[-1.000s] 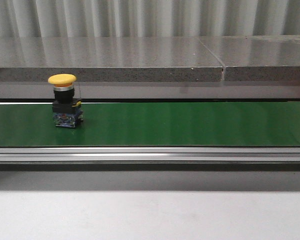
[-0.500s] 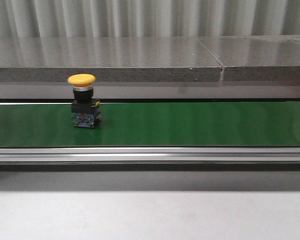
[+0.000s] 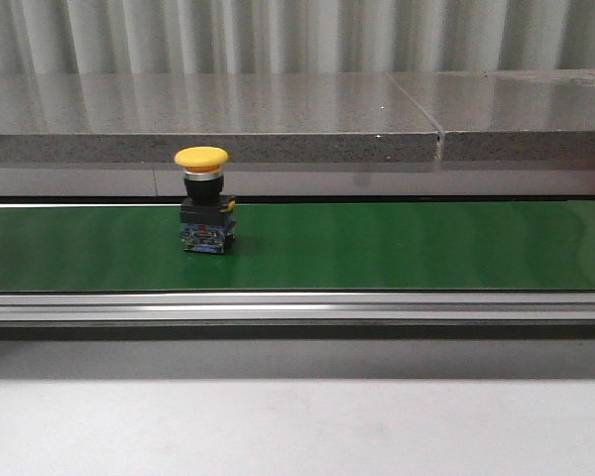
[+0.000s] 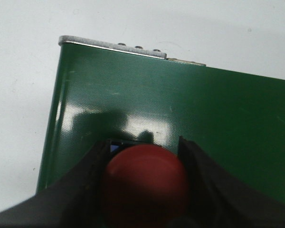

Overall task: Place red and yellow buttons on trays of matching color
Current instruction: 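Lower the red button onto the belt's near end and release it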

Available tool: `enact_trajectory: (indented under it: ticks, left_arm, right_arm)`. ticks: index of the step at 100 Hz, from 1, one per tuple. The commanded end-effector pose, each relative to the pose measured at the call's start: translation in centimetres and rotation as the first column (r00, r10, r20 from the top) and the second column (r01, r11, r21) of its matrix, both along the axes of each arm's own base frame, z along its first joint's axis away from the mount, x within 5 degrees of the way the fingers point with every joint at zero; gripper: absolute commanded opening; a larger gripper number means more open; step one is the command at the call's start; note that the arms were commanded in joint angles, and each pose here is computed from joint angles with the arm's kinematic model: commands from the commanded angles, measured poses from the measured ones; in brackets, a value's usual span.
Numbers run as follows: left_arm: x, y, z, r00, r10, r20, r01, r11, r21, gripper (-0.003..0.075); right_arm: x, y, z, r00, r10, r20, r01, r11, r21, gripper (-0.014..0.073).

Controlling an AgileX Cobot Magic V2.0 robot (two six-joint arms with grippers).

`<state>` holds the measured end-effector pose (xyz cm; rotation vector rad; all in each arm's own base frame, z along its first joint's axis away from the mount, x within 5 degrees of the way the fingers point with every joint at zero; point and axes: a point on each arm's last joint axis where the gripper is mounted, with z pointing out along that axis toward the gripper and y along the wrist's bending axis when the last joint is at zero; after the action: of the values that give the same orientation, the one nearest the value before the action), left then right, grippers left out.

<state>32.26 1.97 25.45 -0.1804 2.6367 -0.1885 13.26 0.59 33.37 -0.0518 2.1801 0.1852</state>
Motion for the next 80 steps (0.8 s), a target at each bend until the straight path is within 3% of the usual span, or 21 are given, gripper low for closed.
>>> enact_trajectory:
  ticks: [1,19,26,58,80]
  left_arm:
    - [0.0,-0.2,2.4,0.994,0.012,0.111,-0.012,1.0,-0.006,0.0112]
    - [-0.1,-0.3,2.3,0.995,0.007,0.102,-0.006,1.0,-0.006,0.049]
    - [-0.1,-0.3,2.4,0.995,0.007,0.104,-0.007,1.0,-0.007,0.0577]
    - [-1.9,-0.5,6.1,0.972,-0.005,0.237,0.002,1.0,0.012,0.0586]
    - [-5.2,-2.8,10.8,0.907,-0.102,0.408,0.087,0.995,0.055,0.0586]
  right_arm:
    - [0.2,0.0,1.3,0.996,-0.018,0.089,0.017,1.0,0.013,-0.0067]
    - [0.2,0.0,1.3,0.996,-0.018,0.089,0.017,1.0,0.013,-0.0067]
    - [0.2,0.0,1.3,0.996,-0.018,0.089,0.017,1.0,0.013,-0.0067]
    - [0.2,0.0,1.3,0.996,-0.018,0.089,0.017,1.0,0.013,-0.0067]
    - [0.2,0.0,1.3,0.996,-0.018,0.089,0.017,1.0,0.013,-0.0067]
